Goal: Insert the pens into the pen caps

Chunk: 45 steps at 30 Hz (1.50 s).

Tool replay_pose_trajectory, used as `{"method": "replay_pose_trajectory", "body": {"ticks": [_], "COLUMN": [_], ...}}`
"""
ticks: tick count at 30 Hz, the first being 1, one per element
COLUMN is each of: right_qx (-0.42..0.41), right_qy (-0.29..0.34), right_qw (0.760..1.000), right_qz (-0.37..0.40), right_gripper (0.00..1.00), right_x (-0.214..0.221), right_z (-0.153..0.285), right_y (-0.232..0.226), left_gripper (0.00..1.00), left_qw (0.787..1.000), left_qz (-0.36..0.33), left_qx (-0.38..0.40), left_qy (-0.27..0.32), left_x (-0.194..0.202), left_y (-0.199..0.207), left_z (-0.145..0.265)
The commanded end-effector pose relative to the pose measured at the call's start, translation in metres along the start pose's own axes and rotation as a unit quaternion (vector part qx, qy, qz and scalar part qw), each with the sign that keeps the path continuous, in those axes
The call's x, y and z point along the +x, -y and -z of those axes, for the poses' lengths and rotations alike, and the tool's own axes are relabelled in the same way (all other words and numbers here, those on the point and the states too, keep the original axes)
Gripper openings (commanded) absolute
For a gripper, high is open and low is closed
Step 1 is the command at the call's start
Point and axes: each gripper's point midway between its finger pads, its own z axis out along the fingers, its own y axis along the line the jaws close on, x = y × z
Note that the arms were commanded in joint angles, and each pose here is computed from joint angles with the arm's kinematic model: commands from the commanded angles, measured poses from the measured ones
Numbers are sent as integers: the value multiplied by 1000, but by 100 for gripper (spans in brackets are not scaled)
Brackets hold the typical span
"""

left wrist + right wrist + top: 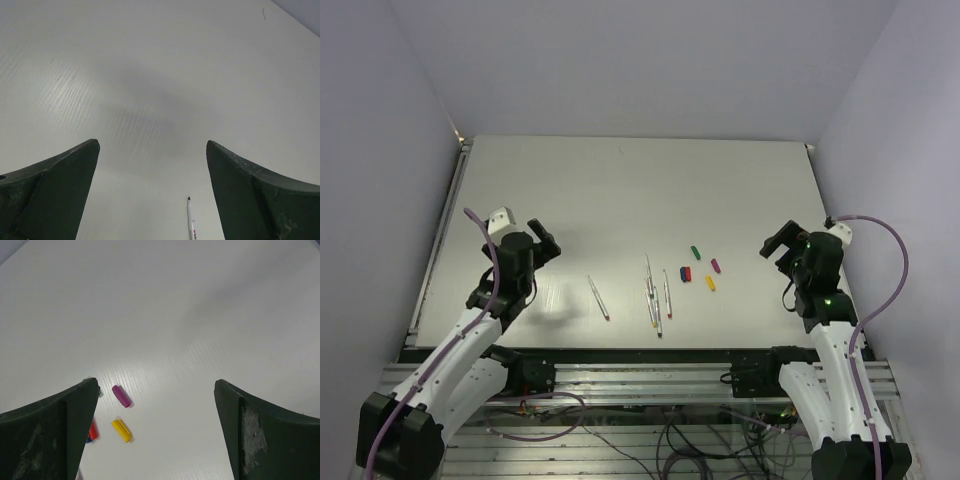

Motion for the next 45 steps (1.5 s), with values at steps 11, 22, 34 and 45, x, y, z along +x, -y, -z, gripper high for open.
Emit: {"method": "replay_pose_trajectory", "body": {"ticks": [11, 22, 34, 45], "right_qx": [17, -27, -84, -81], "right_qy": [3, 38, 23, 72], "right_qw": [1000, 998, 996, 993], "right_qz": [-1, -39, -16, -38], "right_gripper": [100, 100, 100, 100], "right_x": [2, -6, -6, -41], "right_z": [-1, 8, -2, -2], "right_y": [7, -7, -31, -39], "left_gripper": [99, 99, 99, 97], "left_qw": [1000, 989, 986, 976], "left_qz": [-3, -47, -93, -179], "left_qx": [17, 139, 136, 114], "left_qy": [9, 8, -5, -57], "left_x": [2, -6, 11, 75], "left_y": [0, 44, 56, 77], "left_z": [1, 11, 31, 59]}}
